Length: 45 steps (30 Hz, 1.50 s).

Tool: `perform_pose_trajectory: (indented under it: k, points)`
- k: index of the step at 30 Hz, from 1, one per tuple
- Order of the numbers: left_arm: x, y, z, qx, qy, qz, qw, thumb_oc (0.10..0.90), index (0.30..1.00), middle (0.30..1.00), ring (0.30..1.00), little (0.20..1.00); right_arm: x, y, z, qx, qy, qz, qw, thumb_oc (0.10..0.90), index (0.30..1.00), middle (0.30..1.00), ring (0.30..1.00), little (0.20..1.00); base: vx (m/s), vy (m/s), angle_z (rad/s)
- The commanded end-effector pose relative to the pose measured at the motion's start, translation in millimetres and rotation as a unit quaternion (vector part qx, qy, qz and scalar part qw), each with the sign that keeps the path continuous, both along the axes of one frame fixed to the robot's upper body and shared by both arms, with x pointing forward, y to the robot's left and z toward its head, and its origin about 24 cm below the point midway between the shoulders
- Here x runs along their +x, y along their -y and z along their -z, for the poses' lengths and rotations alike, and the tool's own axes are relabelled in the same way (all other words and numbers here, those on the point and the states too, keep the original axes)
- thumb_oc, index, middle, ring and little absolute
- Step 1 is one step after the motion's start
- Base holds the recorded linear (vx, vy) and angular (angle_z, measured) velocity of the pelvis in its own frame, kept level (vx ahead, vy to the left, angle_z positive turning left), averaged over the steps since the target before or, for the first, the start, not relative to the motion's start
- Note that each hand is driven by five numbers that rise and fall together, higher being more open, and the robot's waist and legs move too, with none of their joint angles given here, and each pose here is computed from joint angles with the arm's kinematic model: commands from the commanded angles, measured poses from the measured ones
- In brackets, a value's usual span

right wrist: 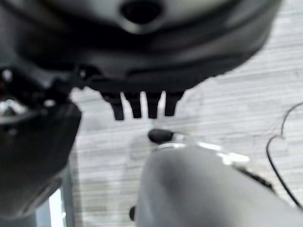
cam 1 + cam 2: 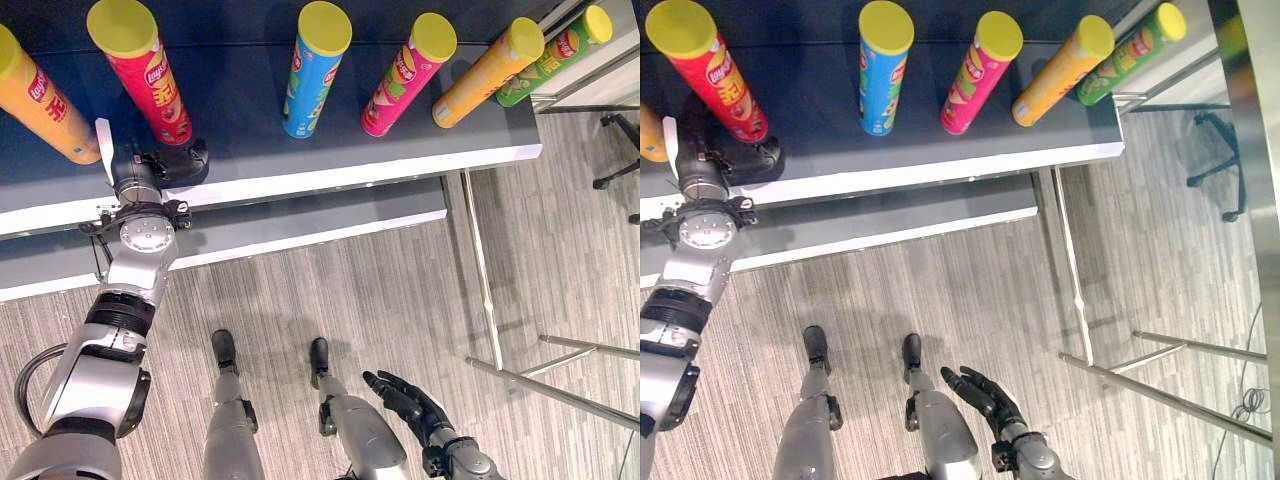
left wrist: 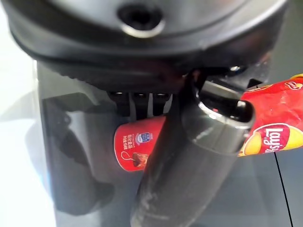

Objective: Put the goods on the table back onto the shelves and tidy them up.

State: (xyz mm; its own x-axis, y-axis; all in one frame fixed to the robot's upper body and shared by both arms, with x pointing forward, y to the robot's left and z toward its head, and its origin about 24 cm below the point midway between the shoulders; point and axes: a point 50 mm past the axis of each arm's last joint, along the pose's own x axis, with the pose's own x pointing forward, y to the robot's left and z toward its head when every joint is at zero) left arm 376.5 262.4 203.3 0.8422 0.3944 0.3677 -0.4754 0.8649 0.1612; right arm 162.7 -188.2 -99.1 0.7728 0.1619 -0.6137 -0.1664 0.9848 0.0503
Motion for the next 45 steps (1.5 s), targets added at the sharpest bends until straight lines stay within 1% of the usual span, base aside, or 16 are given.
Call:
perform_pose_trajectory:
  k: [1,14,19,21,23,26,30,33,34,36,37,40,41,42,44,45]
  points:
    - [7.7,23.4,-53.4,0.022,0.095,0.043,0.994,0.8,0.9,0.9,0.9,0.9,-35.0,28.2,13.0,-0.046,-0.051,0.027,0.997,0.8,0.9,0.9,0.9,0.9,0.0,0.0,0.0]
    - [7.1,30.9,-51.8,0.014,0.103,0.056,0.993,0.8,0.9,0.9,0.9,0.9,-36.3,27.3,17.8,-0.059,-0.061,0.032,0.996,0.8,0.9,0.9,0.9,0.9,0.0,0.0,-0.03]
    - [7.3,27.1,-49.0,0.02,0.097,0.032,0.995,0.8,0.9,0.9,0.9,0.9,-37.3,25.7,18.9,-0.06,-0.063,0.031,0.996,0.8,0.9,0.9,0.9,0.9,0.0,0.0,0.0]
    - [6.2,23.7,-47.0,0.01,0.099,0.02,0.995,0.8,0.9,0.9,0.9,0.9,-37.6,24.4,19.1,-0.061,-0.063,0.027,0.996,0.8,0.9,0.9,0.9,0.9,0.0,0.0,0.0]
    - [5.1,23.7,-47.0,0.001,0.106,0.016,0.994,0.8,0.9,0.9,0.9,0.9,-37.5,23.9,19.0,-0.062,-0.062,0.025,0.996,0.8,0.9,0.9,0.9,0.9,0.0,0.0,0.0]
    - [-2.1,28.6,-52.6,-0.013,0.142,0.016,0.99,0.8,0.9,0.9,0.9,0.9,-36.7,23.5,18.0,-0.062,-0.059,0.023,0.996,0.8,0.9,0.9,0.9,0.9,0.0,0.0,0.0]
    - [-18.9,39.9,-59.4,0.014,0.189,0.026,0.982,0.8,0.9,0.9,0.9,0.9,-34.5,22.9,17.7,-0.062,-0.058,0.019,0.996,0.8,0.9,0.9,0.9,0.9,0.03,-0.003,0.08]
    - [-35.5,53.3,-58.5,0.033,0.219,0.054,0.974,0.8,0.9,0.9,0.9,0.9,-28.9,22.7,17.5,-0.066,-0.056,0.016,0.996,0.8,0.9,0.9,0.9,0.9,0.03,0.004,0.06]
    - [-35.9,53.2,-58.0,0.033,0.219,0.054,0.974,0.8,0.9,0.9,0.9,0.9,-29.2,22.8,17.5,-0.066,-0.056,0.016,0.996,0.8,0.9,0.9,0.9,0.9,0.01,0.007,0.04]
    - [-46.5,62.4,-52.4,0.056,0.225,0.08,0.969,0.8,0.9,0.9,0.9,0.9,-23.5,22.2,16.8,-0.068,-0.053,0.014,0.996,0.8,0.9,0.9,0.9,0.9,0.03,-0.008,0.06]
    - [-58.3,74.2,-35.2,0.075,0.209,0.131,0.966,0.8,0.9,0.9,0.9,0.9,-9.8,24.9,12.8,-0.084,-0.041,0.009,0.996,0.8,0.9,0.9,0.9,0.9,0.04,-0.021,0.08]
    - [-64.5,73.9,-28.6,0.076,0.202,0.146,0.966,0.8,0.9,0.9,0.9,0.9,-2.7,27.6,9.8,-0.09,-0.034,0.013,0.995,0.8,0.9,0.9,0.9,0.9,0.02,-0.004,0.14]
    - [-72.3,74.5,-13.4,0.077,0.176,0.177,0.965,0.8,0.9,0.9,0.9,0.9,14.6,28.1,2.1,-0.098,-0.01,0.013,0.995,0.8,0.9,0.9,0.9,0.9,0.02,0.004,0.22]
    - [-72.3,74.4,-13.4,0.077,0.176,0.177,0.965,0.8,0.9,0.9,0.9,0.9,14.6,28.1,2.1,-0.098,-0.01,0.013,0.995,0.8,0.9,0.9,0.9,0.9,0.02,0.001,0.15]
    - [-83.2,68.9,5.6,0.072,0.143,0.198,0.967,0.8,0.9,0.9,0.9,0.9,33.0,29.7,-10.0,-0.117,0.02,0.0,0.993,0.8,0.9,0.9,0.9,0.9,0.02,-0.005,0.18]
    - [-91.5,67.7,22.6,0.055,0.111,0.227,0.966,0.8,0.9,0.9,0.9,0.9,51.7,29.3,-23.6,-0.125,0.053,-0.005,0.991,0.8,0.9,0.9,0.9,0.9,0.01,0.002,0.2]
